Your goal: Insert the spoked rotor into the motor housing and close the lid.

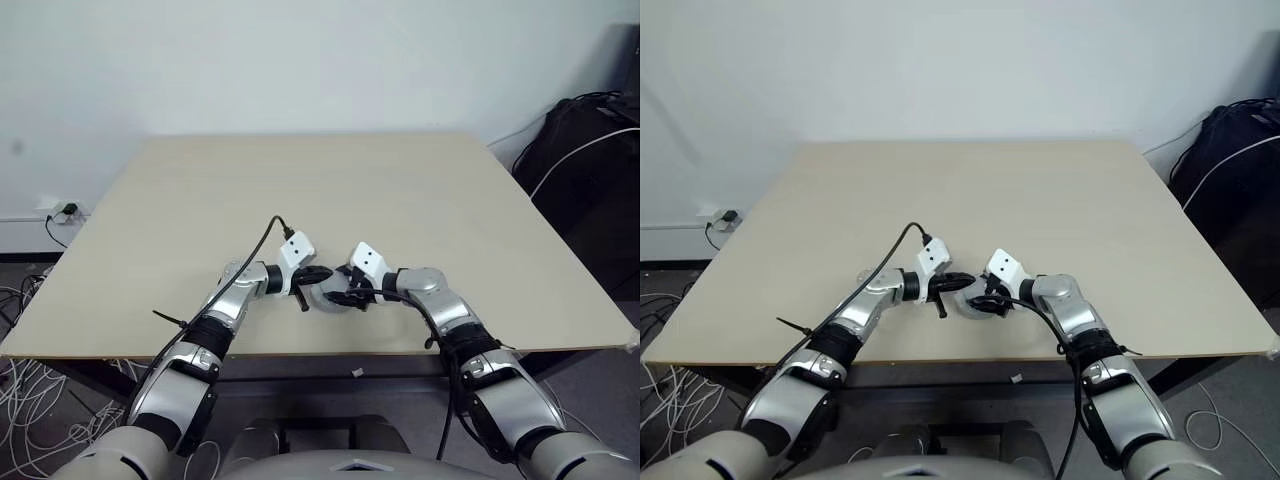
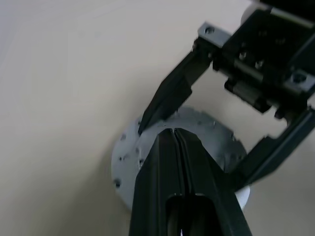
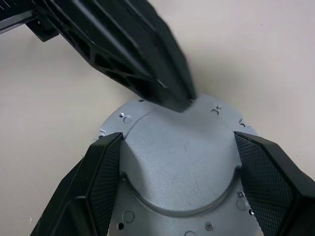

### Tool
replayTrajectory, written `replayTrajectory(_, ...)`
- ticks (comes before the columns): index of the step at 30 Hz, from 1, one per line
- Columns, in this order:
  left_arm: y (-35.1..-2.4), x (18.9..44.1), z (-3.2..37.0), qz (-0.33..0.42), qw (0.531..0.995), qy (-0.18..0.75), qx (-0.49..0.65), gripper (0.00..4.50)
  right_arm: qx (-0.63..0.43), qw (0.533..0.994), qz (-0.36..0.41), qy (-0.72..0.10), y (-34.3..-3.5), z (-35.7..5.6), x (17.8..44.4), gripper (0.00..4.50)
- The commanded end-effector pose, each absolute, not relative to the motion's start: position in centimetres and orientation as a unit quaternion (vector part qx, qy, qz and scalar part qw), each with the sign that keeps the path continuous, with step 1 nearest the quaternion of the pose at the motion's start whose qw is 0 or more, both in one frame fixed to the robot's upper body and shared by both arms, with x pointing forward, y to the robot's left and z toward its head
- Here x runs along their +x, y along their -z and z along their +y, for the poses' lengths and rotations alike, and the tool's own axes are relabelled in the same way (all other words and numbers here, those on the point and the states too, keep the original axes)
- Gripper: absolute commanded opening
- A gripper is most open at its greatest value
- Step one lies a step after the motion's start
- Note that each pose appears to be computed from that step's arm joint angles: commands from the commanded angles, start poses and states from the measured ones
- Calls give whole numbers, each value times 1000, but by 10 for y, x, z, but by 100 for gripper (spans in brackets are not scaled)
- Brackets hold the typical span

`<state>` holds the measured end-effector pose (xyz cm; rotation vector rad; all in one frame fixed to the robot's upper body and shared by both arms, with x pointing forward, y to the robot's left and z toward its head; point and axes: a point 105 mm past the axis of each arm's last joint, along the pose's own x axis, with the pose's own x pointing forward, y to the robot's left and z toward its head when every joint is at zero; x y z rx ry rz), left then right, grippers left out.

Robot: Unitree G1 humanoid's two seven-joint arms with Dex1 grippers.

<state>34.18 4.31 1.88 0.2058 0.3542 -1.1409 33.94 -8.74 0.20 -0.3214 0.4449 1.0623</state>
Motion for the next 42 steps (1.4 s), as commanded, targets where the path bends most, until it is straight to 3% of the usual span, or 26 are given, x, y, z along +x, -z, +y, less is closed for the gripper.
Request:
replayTrajectory(1,-27,343,39,162,810,551,117,4,-158,835,238,-471,9,-101,339,322)
replayTrajectory(31,-3,332,32,227,785,557,146,4,-158,830,243,-476,9,-102,333,322)
replayTrajectory(35,-3,331,31,228,785,558,143,0,-150,829,245,-480,8,-102,332,449)
replayTrajectory(42,-4,329,28,225,786,559,139,0,-147,832,238,-479,4,-102,332,449)
